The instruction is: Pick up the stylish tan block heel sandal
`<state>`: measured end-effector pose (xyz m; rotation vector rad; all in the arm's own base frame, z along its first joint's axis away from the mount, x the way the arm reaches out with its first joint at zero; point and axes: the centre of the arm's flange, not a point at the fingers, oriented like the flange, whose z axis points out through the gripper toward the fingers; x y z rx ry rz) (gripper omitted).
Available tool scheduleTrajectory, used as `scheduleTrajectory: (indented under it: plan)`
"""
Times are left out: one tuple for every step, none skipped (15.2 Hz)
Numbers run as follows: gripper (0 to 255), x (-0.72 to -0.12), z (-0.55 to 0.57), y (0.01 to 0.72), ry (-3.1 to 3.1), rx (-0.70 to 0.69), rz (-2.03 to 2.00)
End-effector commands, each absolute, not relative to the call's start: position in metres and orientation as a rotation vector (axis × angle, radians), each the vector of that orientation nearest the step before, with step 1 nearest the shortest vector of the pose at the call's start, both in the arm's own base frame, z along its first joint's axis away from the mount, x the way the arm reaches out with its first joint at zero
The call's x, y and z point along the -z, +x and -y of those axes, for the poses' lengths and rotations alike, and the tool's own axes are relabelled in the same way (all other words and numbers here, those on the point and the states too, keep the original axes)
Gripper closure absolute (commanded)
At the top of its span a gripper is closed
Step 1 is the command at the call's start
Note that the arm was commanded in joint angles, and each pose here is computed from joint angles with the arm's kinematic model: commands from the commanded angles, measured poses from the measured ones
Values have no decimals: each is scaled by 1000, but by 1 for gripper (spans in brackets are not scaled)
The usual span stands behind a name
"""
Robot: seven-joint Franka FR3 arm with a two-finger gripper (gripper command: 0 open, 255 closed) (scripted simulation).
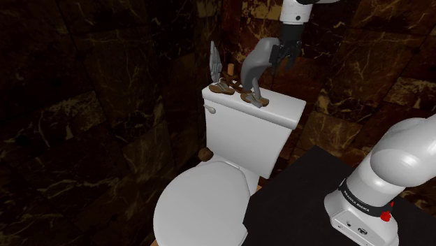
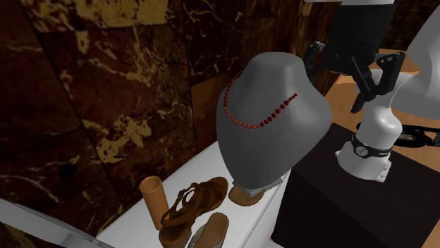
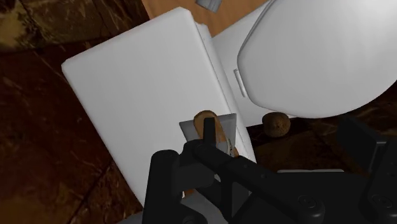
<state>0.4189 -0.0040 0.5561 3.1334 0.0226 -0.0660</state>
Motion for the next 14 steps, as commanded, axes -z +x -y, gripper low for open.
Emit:
scheduleTrajectory:
  plan:
    - [0,-548,6,446,3128,66,-26]
    - [0,-544,7,458,3125,66,-28]
    - [0,-540,8,471,3122,67,-29]
    - [0,-536,9,483,3120,67,-31]
    - [0,-532,10,496,3117,67,-32]
    - [0,-528,12,508,3114,68,-34]
    - [0,-524,13,521,3112,68,-35]
    - [0,-520,14,533,3109,69,-37]
    - [0,-516,15,546,3106,69,-38]
    - [0,-512,16,559,3103,69,-40]
    - [0,-508,17,571,3101,70,-41]
    - [0,-504,18,584,3098,70,-43]
    - [0,-500,19,596,3095,71,-44]
    - [0,-496,20,609,3092,71,-46]
